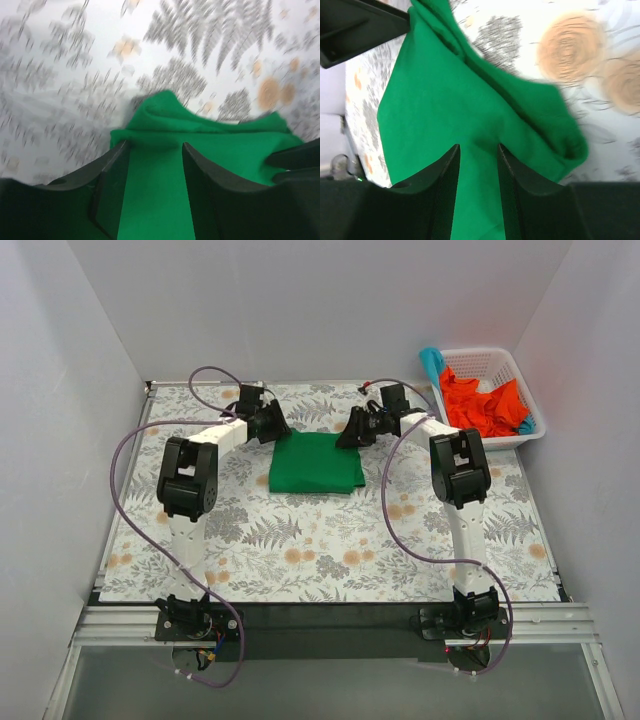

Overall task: Fold and stack the t-shirts
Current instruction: Fold the tshirt

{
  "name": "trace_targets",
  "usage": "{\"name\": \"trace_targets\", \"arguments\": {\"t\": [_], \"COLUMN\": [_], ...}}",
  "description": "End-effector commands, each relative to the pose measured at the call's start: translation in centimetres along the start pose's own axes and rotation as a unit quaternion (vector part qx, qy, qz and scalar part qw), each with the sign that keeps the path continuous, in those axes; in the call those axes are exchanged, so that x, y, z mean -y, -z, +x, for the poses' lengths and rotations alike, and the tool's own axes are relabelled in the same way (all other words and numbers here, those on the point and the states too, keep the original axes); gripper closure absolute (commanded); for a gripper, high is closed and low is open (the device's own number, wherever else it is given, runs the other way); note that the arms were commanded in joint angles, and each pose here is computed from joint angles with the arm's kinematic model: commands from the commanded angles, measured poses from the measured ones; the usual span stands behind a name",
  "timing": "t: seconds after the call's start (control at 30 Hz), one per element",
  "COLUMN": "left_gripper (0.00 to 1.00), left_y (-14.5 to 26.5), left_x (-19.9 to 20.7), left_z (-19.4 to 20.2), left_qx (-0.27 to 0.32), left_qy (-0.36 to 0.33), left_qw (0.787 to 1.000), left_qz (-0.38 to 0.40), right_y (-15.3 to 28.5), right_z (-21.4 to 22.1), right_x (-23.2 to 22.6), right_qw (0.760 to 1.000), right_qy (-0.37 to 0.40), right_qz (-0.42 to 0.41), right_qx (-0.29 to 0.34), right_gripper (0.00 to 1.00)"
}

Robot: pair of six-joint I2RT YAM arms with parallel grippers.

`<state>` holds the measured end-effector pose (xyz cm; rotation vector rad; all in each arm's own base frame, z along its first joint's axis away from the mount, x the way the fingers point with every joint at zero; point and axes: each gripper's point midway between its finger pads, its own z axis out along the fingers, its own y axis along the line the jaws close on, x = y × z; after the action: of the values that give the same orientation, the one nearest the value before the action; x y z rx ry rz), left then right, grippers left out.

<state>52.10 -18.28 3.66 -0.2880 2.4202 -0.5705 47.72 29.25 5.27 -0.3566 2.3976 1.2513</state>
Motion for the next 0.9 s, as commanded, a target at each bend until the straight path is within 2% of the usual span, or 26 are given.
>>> {"name": "trace_targets", "arguments": {"t": [0.0,0.1,0.17,0.23,0.27,0.4,0.5,0.63,0.8,0.87], "left_gripper": [0.54,0.51,0.44,0.37,0.30,0.20,0.16,0.16,0.13,0.12], "left_y": [-1.7,-3.8,-3.7,-2.0,-1.0,4.2,7.7,11.4,12.7,12.5], "left_x": [1.7,1.7,2.2,3.3,4.1,5.3,5.1,4.1,2.1,1.0], "left_z": [-2.4,-2.1,-2.7,-3.3,-4.2,-5.4,-3.4,0.2,3.8,5.3], "left_qx": [0.028,0.020,0.028,0.042,0.060,0.099,0.095,0.089,0.066,0.049], "left_qy": [-0.019,-0.020,-0.024,-0.022,-0.020,0.007,0.038,0.056,0.078,0.084], "left_qw": [0.999,0.999,0.998,0.997,0.995,0.992,0.992,0.993,0.995,0.995], "left_qz": [0.030,0.039,0.049,0.067,0.079,0.082,0.078,0.057,0.021,0.004], "right_y": [0.7,1.0,1.2,1.9,2.8,4.9,6.0,6.5,7.0,7.7], "right_z": [-4.2,-5.2,-5.2,-5.0,-5.3,-4.7,-3.0,-0.4,3.7,4.0], "right_x": [0.7,1.5,1.3,0.5,-0.4,-2.3,-3.1,-4.8,-4.8,-4.6], "right_qw": [0.997,0.995,0.995,0.994,0.994,0.993,0.994,0.995,0.997,0.996], "right_qy": [-0.012,-0.025,-0.020,-0.015,-0.006,0.013,0.010,0.018,-0.013,-0.019], "right_qz": [-0.035,-0.043,-0.050,-0.053,-0.054,-0.044,-0.031,-0.032,-0.013,0.011], "right_qx": [0.061,0.084,0.087,0.089,0.096,0.105,0.103,0.089,0.069,0.082], "right_gripper": [0.58,0.58,0.58,0.57,0.57,0.57,0.57,0.57,0.57,0.57]}}
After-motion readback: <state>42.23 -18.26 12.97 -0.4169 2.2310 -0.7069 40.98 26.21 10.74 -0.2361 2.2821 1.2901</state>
